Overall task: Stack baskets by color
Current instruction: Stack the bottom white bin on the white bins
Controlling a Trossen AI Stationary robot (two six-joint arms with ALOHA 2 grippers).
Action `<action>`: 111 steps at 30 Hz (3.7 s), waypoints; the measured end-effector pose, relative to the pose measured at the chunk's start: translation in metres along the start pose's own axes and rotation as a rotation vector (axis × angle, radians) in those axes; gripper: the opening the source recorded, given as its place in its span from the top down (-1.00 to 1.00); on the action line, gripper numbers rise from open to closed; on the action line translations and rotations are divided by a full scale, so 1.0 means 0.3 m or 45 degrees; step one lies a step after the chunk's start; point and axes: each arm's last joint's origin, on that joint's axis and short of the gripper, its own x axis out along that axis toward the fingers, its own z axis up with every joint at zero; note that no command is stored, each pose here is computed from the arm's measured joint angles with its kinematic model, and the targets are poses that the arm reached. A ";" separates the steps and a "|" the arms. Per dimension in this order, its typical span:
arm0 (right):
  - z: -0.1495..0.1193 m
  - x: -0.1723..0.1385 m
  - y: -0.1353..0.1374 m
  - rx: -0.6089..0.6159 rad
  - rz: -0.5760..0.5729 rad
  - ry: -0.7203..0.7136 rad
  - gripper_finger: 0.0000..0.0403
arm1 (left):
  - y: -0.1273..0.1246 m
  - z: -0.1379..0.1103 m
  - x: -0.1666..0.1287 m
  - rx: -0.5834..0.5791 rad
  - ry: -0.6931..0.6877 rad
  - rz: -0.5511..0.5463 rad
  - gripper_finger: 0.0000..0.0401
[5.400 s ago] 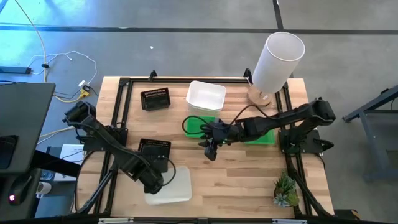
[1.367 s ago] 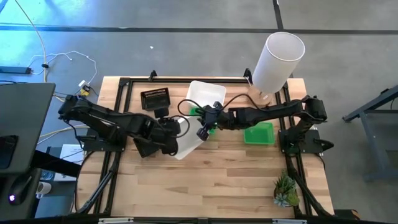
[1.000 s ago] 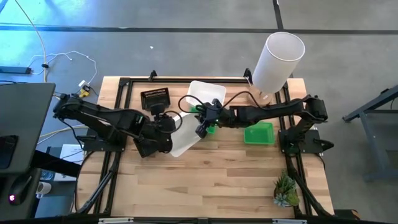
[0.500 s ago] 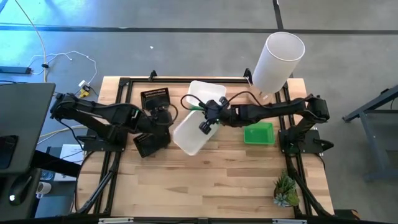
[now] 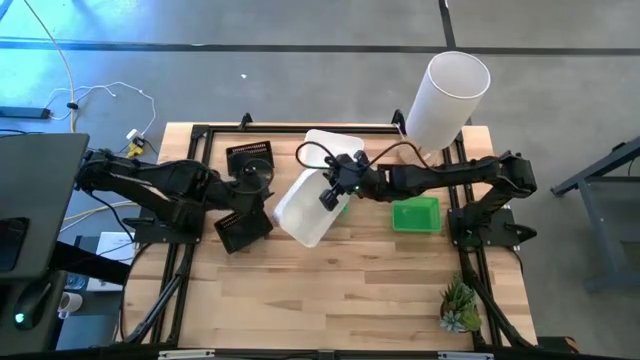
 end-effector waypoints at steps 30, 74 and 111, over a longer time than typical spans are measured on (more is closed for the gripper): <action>0.087 0.056 -0.291 0.775 -0.403 -0.120 1.00 | 0.175 -0.082 -0.215 -0.023 -0.324 0.142 0.34; -0.001 0.057 -0.406 1.207 -0.712 0.127 1.00 | 0.173 -0.122 -0.206 -0.119 -0.296 0.106 0.34; 0.011 0.088 -0.454 0.891 -0.703 0.172 0.47 | 0.174 -0.131 -0.204 -0.095 -0.263 0.119 0.34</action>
